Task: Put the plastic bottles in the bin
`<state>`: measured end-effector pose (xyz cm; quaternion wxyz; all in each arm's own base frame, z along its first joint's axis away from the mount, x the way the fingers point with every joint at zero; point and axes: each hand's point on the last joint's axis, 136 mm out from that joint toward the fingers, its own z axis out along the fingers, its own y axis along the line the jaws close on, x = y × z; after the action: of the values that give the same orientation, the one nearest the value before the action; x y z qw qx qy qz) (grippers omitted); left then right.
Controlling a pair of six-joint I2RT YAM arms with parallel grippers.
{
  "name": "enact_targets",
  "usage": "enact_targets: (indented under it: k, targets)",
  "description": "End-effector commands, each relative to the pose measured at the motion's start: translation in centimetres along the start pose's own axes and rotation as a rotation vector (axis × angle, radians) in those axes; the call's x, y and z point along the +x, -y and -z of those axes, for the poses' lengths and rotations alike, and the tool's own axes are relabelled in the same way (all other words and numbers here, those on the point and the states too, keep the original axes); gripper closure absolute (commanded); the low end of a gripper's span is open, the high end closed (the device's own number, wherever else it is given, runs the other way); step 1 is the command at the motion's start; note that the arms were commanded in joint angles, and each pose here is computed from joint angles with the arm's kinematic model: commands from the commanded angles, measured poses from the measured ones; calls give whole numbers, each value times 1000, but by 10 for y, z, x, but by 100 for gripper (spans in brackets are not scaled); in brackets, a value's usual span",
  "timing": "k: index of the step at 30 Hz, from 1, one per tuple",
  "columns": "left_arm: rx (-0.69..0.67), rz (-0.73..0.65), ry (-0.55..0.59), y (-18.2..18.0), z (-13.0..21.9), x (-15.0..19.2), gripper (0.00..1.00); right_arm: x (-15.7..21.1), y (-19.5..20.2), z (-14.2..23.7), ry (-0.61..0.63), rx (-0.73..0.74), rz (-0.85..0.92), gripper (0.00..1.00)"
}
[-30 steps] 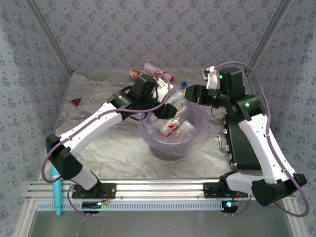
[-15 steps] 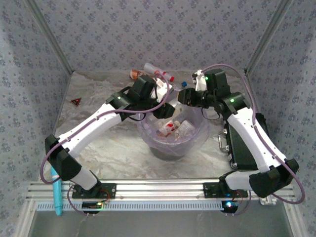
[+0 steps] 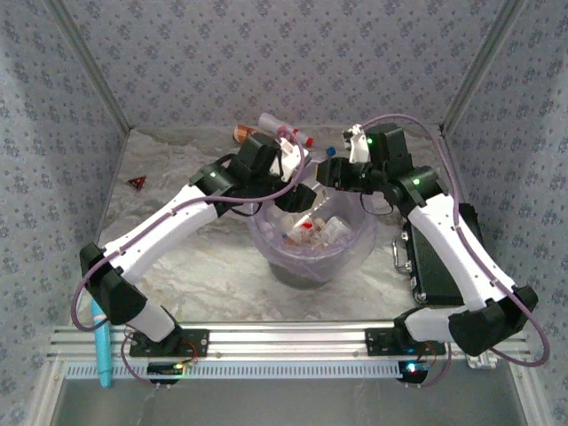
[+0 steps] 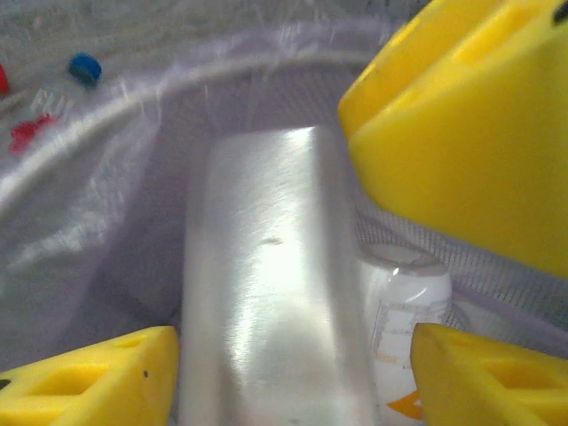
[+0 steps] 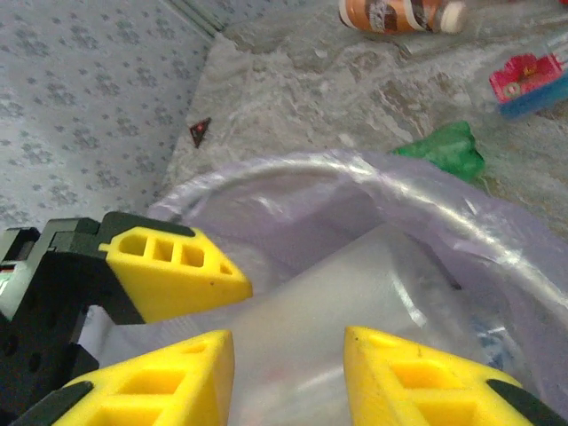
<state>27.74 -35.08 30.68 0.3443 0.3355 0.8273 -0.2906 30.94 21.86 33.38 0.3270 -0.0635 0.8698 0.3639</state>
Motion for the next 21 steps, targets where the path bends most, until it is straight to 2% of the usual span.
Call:
enact_targets:
  k: [1, 6, 9, 11, 13, 15, 17, 21]
  targets:
    - [44, -63, 140, 20, 42, -45, 27, -14, -14, 27, 51, -7, 46, 57]
    - [50, -95, 233, 25, 75, -74, 20, -23, -2, 46, 90, 28, 40, 53]
    - [2, -121, 310, 13, 105, -91, 18, -24, 8, 61, 110, 49, 25, 51]
    - [-72, -108, 376, -12, 127, -103, 18, -23, 16, 69, 119, 66, 6, 50]
    - [-137, -42, 439, -51, 148, -113, 19, -20, 24, 76, 123, 80, -15, 50]
    - [-183, 12, 457, -85, 156, -115, 19, -15, 34, 79, 121, 103, -36, 49]
    - [-213, 60, 437, -113, 153, -110, 19, -9, 45, 78, 112, 137, -54, 49]
    - [-191, 185, 365, -163, 120, -91, 20, 1, 53, 77, 106, 142, -76, 48]
